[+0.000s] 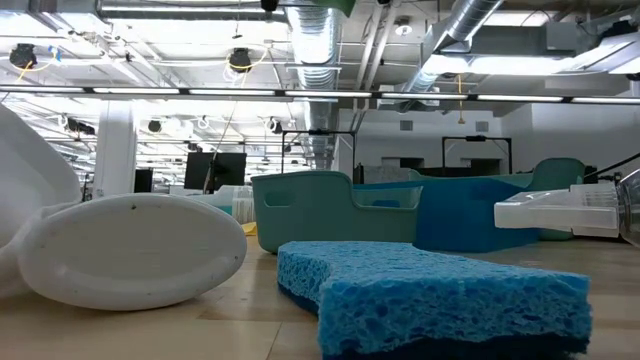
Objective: Pick & Place Kitchen Items
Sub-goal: Put the green microfiber cloth into the top green bin
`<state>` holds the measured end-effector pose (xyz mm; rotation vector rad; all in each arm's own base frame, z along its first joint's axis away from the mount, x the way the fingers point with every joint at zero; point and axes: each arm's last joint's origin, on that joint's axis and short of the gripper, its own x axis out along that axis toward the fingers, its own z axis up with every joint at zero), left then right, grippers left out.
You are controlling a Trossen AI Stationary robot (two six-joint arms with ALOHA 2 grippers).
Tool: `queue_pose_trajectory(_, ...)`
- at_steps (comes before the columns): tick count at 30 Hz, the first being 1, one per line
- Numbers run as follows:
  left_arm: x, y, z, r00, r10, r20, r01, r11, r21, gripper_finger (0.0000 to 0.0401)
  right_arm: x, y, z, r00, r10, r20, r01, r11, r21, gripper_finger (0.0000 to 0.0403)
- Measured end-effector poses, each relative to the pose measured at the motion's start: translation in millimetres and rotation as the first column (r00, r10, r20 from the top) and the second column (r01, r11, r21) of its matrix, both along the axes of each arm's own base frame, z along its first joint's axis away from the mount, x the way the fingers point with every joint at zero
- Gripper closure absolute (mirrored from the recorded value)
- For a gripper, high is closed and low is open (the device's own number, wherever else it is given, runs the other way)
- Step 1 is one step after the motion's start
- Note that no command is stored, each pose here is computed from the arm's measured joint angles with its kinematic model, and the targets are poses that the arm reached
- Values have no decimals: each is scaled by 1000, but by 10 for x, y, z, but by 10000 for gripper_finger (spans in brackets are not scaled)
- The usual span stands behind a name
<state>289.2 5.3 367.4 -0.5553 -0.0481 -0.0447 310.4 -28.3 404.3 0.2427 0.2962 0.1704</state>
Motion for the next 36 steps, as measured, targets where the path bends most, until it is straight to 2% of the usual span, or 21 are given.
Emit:
queue_pose_trajectory(9,0,0,-1,1000,0,-1,0,1000,0,394,0,0,-1,1000,0,0,0,1000,-1,396)
queue_pose_trajectory(15,0,0,-1,1000,0,-1,0,1000,0,373,0,-1,-1,1000,0,0,0,1000,0,400)
queue_pose_trajectory(19,0,-4,-2,1000,-15,-2,15,1000,1,334,0,-1,-1,1000,0,0,0,1000,0,398)
queue_pose_trajectory(24,-2,-21,-4,997,-72,-5,72,997,4,258,0,1,-1,1000,3,0,-3,1000,1,400)
queue_pose_trajectory(29,-9,-63,-42,974,-223,-47,223,975,-2,185,-2,1,-7,1000,4,-6,-4,1000,2,401)
queue_pose_trajectory(32,-47,-91,-80,943,-315,-105,312,949,-43,160,-5,2,-18,1000,4,-18,-4,1000,4,401)
queue_pose_trajectory(36,-141,-122,-158,897,-380,-225,365,925,-108,154,-7,1,-25,1000,4,-25,-4,1000,5,401)
